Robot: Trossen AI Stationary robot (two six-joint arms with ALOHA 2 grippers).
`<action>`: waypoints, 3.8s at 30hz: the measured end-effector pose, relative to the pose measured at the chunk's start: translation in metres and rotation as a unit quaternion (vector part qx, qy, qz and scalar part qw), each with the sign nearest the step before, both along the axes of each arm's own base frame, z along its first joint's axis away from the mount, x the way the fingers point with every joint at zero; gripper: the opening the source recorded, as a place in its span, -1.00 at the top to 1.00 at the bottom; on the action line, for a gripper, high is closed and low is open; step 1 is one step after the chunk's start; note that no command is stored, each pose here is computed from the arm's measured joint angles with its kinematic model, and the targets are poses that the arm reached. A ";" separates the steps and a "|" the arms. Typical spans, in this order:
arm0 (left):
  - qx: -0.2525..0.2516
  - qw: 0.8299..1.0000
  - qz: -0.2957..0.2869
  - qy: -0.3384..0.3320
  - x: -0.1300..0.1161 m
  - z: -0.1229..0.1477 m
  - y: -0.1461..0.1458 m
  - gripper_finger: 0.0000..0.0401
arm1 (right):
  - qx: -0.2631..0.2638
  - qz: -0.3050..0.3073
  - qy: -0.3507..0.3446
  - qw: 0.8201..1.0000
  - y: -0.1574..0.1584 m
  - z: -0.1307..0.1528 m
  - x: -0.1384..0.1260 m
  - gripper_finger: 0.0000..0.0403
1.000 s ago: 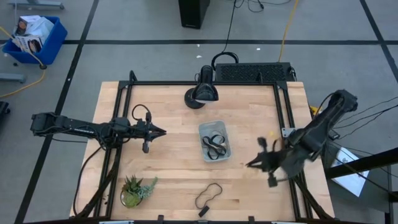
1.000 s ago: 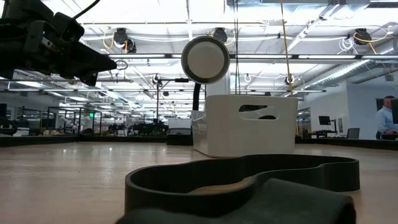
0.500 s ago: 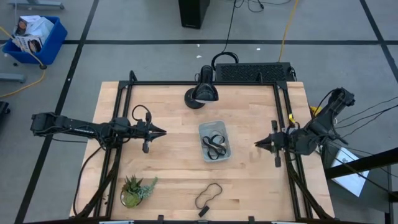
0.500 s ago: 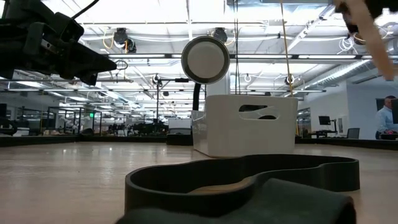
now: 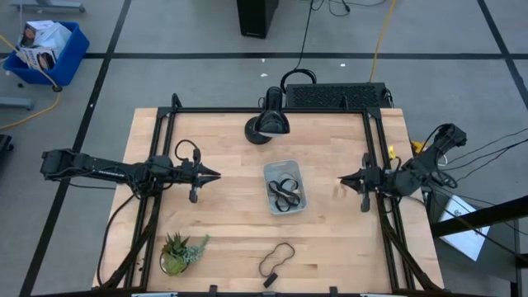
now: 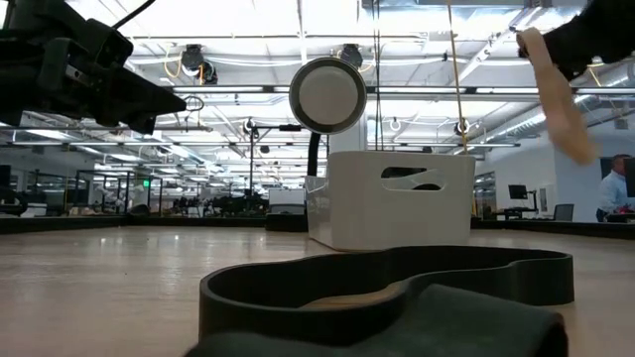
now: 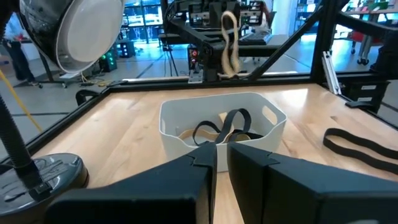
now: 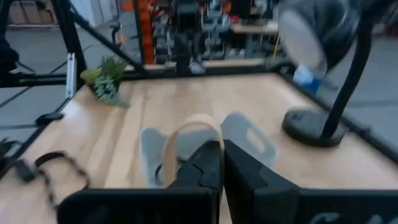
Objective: Pick and place rubber bands into bin
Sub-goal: Put the light orange rubber band into the gray bin, then put the black rubber band into the gray bin
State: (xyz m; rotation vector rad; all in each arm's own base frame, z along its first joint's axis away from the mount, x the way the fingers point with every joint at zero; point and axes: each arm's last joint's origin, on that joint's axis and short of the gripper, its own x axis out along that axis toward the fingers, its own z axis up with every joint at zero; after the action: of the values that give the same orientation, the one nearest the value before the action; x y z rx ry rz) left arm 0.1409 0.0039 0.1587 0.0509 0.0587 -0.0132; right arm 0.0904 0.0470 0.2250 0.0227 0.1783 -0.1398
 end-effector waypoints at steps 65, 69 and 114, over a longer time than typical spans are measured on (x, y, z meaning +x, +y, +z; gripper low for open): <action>0.086 0.995 0.047 0.006 0.000 -0.001 0.003 0.77 | -0.097 0.086 -0.008 0.992 -0.058 0.028 0.138 0.49; 0.088 0.995 0.049 0.015 0.000 -0.002 0.003 0.77 | -0.117 0.079 -0.036 0.989 -0.057 0.050 0.109 0.94; -0.038 0.994 0.094 0.035 0.002 0.000 0.004 0.80 | -0.079 0.074 -0.183 0.977 -0.052 -0.035 0.020 1.00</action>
State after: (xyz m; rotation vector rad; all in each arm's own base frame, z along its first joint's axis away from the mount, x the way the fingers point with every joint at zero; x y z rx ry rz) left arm 0.1430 0.0082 0.1582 -0.0320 0.1328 0.1713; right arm 0.1099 -0.0051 0.1900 -0.1219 -0.2000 0.0010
